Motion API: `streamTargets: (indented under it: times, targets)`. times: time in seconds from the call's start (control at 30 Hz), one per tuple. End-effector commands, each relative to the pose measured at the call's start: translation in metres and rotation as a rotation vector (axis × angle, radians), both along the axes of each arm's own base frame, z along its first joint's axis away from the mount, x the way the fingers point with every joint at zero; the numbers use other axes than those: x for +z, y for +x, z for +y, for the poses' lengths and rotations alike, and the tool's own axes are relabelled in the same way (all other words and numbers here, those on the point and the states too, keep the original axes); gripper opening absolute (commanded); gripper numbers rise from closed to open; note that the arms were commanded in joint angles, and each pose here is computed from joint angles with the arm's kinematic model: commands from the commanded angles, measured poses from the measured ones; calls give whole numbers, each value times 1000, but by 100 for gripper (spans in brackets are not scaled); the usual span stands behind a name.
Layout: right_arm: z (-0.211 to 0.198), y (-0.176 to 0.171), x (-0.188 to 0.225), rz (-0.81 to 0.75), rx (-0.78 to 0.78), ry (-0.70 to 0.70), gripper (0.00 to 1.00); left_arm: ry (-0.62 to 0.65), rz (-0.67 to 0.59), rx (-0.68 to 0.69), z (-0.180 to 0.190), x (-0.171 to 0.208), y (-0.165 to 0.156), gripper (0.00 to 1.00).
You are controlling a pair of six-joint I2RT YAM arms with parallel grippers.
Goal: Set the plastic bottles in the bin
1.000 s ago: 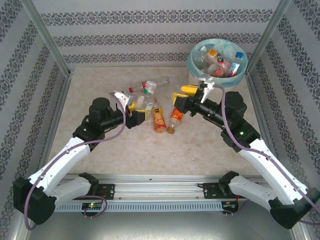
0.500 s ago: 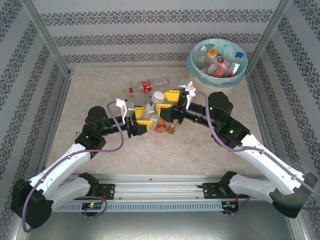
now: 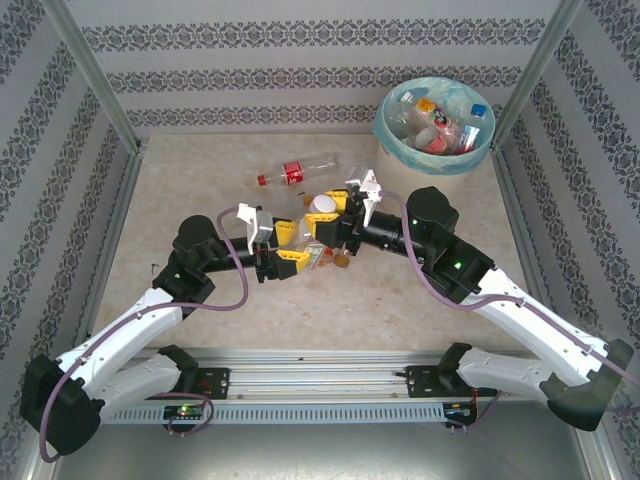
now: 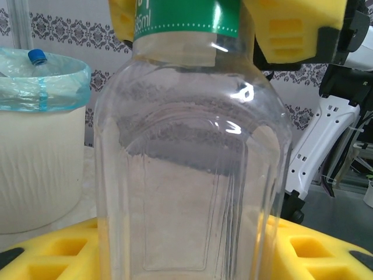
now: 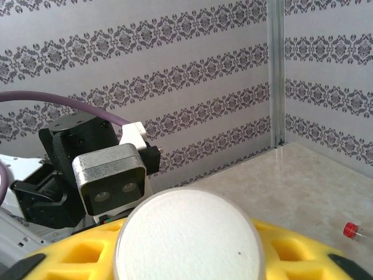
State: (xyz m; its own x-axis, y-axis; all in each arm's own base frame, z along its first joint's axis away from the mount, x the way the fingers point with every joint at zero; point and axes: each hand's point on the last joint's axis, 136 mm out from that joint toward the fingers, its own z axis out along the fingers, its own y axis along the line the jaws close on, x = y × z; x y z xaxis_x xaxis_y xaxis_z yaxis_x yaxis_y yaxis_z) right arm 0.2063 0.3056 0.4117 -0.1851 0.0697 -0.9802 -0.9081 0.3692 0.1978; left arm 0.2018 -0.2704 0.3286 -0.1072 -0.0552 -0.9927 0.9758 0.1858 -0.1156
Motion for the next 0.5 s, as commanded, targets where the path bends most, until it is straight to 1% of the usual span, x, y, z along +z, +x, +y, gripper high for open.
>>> streamTargets:
  times: [0.0, 0.1, 0.17, 0.23, 0.27, 0.37, 0.4, 0.47]
  targets:
    - [-3, 1, 11, -54, -25, 6, 33, 2, -48, -40, -5, 8, -11, 53]
    - [-4, 3, 10, -54, -35, 3, 27, -1, -49, -8, -3, 10, -7, 57]
    - [-6, 4, 11, -57, -44, 3, 25, -12, -51, 15, -1, 13, -6, 60]
    - [-7, 3, 12, -75, -50, 3, 25, -37, -48, 63, 2, 18, 0, 73]
    - [-9, 4, 14, -82, -60, 4, 24, -55, -49, 103, 6, 21, 4, 78]
    - [-21, 11, 20, -105, -143, 8, 21, -100, -66, 206, 17, 30, 13, 96]
    - [-28, 13, 23, -117, -179, 2, 20, -112, -74, 241, 22, 32, 16, 100]
    - [-42, 20, 31, -149, -264, -14, 20, -128, -91, 295, 30, 37, 18, 100]
